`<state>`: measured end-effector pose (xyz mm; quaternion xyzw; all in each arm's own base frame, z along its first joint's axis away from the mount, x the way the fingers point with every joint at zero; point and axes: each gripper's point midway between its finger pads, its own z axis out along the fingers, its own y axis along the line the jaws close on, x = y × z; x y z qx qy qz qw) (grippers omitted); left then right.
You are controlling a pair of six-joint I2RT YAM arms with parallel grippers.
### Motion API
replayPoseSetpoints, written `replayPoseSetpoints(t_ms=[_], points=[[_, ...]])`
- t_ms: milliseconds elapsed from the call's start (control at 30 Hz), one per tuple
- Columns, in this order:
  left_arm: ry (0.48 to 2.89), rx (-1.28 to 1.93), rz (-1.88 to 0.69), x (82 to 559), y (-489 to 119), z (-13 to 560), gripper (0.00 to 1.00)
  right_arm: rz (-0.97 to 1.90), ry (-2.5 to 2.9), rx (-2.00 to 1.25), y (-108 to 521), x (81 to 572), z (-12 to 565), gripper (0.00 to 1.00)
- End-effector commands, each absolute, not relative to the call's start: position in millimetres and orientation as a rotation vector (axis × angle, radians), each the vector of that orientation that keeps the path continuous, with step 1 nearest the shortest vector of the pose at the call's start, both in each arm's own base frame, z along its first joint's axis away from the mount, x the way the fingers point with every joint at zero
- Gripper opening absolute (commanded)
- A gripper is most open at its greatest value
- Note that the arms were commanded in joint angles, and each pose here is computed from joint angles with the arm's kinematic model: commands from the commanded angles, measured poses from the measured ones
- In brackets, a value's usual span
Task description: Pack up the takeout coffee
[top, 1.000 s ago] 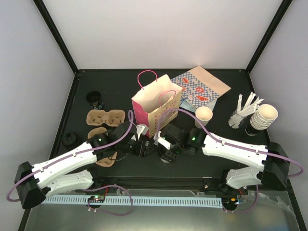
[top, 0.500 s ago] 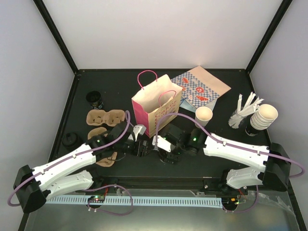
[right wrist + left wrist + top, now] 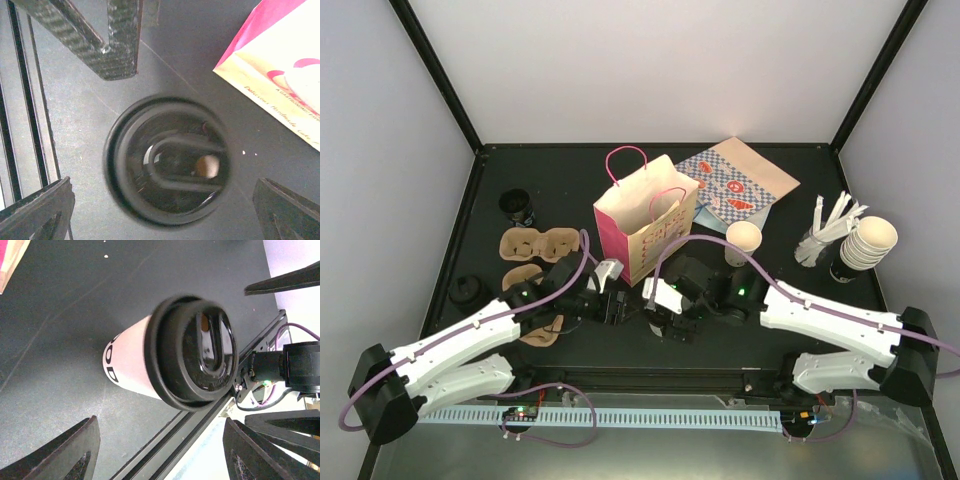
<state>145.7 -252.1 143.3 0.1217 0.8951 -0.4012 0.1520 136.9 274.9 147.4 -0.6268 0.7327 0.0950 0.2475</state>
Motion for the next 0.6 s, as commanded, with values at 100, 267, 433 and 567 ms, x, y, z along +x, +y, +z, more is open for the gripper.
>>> replayPoseSetpoints(t_ms=[100, 267, 433, 567], points=[[2.537, 0.353, -1.199, 147, -256, 150, 0.7, 0.366, 1.969, -1.612, 277, 130, 179, 1.0], [2.528, 0.345, -1.219, 147, -257, 149, 0.7, 0.396, 2.019, -1.457, 276, 136, 196, 1.0], [2.504, 0.339, -1.241, 148, -259, 147, 0.7, 0.225, 2.276, -0.999, 251, 172, 214, 1.0], [2.5, 0.298, -1.268, 150, -260, 142, 0.67, 0.179, 2.467, -0.737, 237, 173, 221, 1.0]])
